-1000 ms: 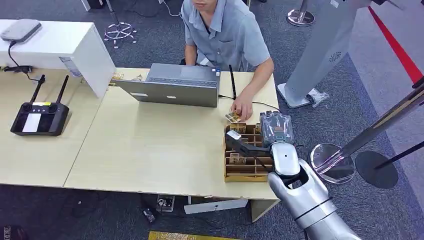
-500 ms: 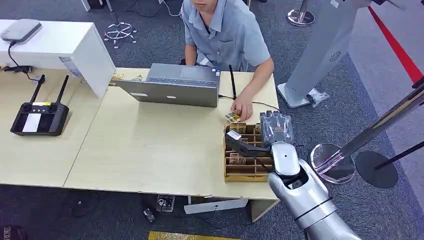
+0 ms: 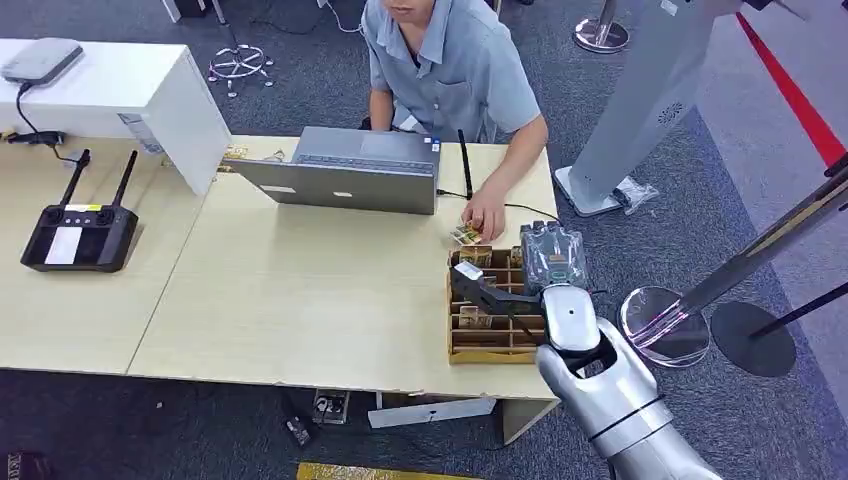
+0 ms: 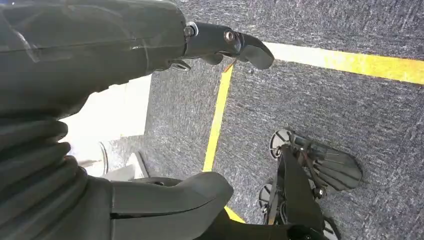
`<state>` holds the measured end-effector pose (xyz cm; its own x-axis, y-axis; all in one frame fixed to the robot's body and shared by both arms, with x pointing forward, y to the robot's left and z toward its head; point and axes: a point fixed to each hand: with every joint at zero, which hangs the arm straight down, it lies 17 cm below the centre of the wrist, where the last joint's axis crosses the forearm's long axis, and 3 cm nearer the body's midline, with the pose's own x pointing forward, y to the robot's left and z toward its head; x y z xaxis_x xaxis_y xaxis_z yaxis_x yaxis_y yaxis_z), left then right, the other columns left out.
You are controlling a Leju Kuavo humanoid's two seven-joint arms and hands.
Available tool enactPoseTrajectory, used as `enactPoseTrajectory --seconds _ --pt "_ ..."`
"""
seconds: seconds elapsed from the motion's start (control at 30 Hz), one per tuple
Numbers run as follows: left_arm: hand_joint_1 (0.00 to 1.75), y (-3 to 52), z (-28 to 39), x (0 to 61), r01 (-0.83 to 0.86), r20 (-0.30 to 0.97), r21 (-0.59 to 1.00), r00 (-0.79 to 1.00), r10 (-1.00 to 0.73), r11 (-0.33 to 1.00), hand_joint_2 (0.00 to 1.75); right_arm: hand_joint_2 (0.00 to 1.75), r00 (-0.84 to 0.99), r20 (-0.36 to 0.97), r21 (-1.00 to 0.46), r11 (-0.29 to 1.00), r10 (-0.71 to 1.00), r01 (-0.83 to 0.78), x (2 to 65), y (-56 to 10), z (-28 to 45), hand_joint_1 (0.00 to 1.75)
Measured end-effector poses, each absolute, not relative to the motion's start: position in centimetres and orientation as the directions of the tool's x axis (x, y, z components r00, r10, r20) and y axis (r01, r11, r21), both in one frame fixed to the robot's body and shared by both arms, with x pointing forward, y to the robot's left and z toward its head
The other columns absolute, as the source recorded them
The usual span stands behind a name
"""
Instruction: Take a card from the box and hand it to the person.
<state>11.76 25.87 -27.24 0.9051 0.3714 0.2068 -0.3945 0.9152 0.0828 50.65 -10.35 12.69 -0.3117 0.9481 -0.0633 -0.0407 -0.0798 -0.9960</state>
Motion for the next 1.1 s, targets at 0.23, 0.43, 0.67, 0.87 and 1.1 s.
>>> enactPoseTrajectory --seconds 0.23,0.43,0.67,0.87,1.1 --pt "0.0 25.85 -27.24 11.76 -0.394 0.207 0.081 0.905 0.371 0.915 1.75 1.75 -0.311 -0.067 -0.995 -0.085 0.948 -0.047 50.64 -10.44 12.48 1.06" --pt "0.0 25.86 -27.24 11.77 -0.392 0.208 0.082 0.906 0.369 0.916 1.75 1.75 -0.31 -0.068 -0.995 -0.087 0.948 -0.05 50.64 -10.5 12.36 1.06" --pt "0.0 25.91 -27.25 11.72 -0.392 0.207 0.083 0.906 0.369 0.916 1.75 1.75 -0.31 -0.068 -0.995 -0.088 0.948 -0.05 50.63 -10.5 12.35 1.08" --pt "0.0 25.94 -27.26 11.68 -0.392 0.207 0.084 0.906 0.369 0.916 1.75 1.75 -0.309 -0.068 -0.995 -0.088 0.948 -0.051 50.64 -10.52 12.31 1.26" --pt "0.0 25.95 -27.28 11.64 -0.392 0.206 0.084 0.906 0.369 0.916 1.75 1.75 -0.299 -0.075 -0.994 -0.094 0.951 -0.05 50.72 -10.81 12.25 1.75"
